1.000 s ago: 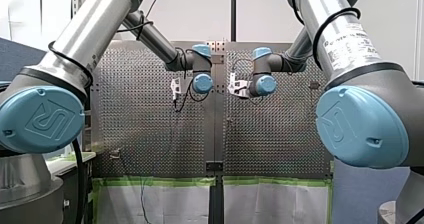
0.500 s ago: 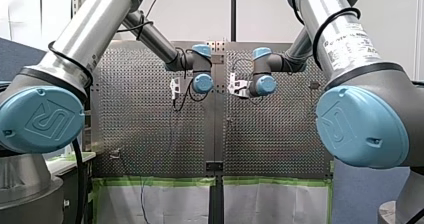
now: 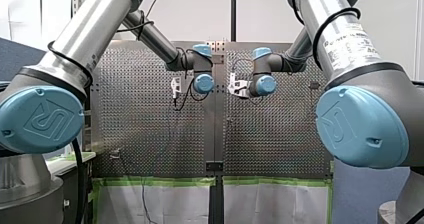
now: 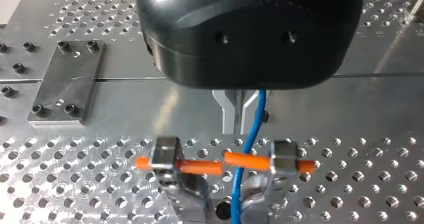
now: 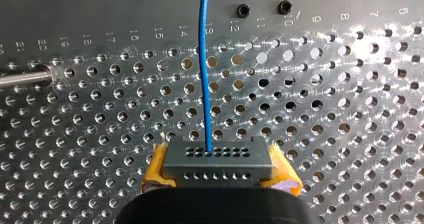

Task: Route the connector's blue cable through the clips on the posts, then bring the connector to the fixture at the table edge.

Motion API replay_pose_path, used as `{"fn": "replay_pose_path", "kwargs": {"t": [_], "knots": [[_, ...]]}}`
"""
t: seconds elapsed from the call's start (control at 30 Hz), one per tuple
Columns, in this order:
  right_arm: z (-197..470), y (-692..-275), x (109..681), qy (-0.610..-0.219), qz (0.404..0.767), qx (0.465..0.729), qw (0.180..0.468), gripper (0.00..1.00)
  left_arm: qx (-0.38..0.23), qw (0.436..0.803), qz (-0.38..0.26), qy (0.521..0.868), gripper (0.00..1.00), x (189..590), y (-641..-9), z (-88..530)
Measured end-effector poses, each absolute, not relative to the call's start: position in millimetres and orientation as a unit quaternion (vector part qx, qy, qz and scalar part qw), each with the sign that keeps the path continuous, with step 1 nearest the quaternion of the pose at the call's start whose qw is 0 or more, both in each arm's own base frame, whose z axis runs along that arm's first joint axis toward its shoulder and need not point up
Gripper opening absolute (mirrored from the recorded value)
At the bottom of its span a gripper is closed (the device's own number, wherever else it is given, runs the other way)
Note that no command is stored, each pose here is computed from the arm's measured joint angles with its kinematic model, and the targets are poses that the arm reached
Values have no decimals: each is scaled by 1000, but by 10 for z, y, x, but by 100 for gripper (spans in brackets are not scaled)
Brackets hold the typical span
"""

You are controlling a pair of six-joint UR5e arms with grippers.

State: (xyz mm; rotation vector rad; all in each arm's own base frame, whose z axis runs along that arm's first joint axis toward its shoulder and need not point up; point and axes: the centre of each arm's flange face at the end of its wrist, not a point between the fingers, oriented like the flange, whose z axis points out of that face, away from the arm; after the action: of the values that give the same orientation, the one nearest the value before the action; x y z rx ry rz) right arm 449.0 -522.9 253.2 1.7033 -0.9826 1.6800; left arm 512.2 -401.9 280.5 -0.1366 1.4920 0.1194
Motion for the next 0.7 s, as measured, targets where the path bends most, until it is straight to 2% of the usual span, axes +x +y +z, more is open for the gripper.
{"fn": "replay_pose_path", "kwargs": {"t": [0.37,0.4,0.43,0.47,0.53,0.57,0.6,0.63,0.67,0.7], "knots": [[2527,-5234,4477,-367,623,634,274,0,-56,724,58,686,0,5085,-4025,2783],[2526,-5234,4475,-367,623,635,274,0,-56,723,58,686,8,5083,-4027,2782],[2526,-5234,4475,-367,623,635,274,0,-55,723,58,686,22,5081,-4028,2782],[2526,-5234,4475,-367,622,635,274,0,-55,723,58,686,22,5081,-4029,2782],[2525,-5234,4474,-368,622,635,274,0,-52,724,56,686,54,5083,-4038,2784],[2525,-5234,4473,-368,622,635,273,0,-49,725,54,685,54,5083,-4049,2785],[2525,-5234,4473,-368,622,635,273,0,-46,725,52,685,72,5085,-4056,2787],[2526,-5235,4473,-368,622,635,274,0,-44,726,50,684,83,5088,-4062,2789],[2526,-5235,4473,-368,622,635,274,0,-43,727,49,684,83,5089,-4066,2793],[2526,-5235,4473,-368,622,635,274,0,-43,727,48,683,95,5091,-4066,2795]]}}
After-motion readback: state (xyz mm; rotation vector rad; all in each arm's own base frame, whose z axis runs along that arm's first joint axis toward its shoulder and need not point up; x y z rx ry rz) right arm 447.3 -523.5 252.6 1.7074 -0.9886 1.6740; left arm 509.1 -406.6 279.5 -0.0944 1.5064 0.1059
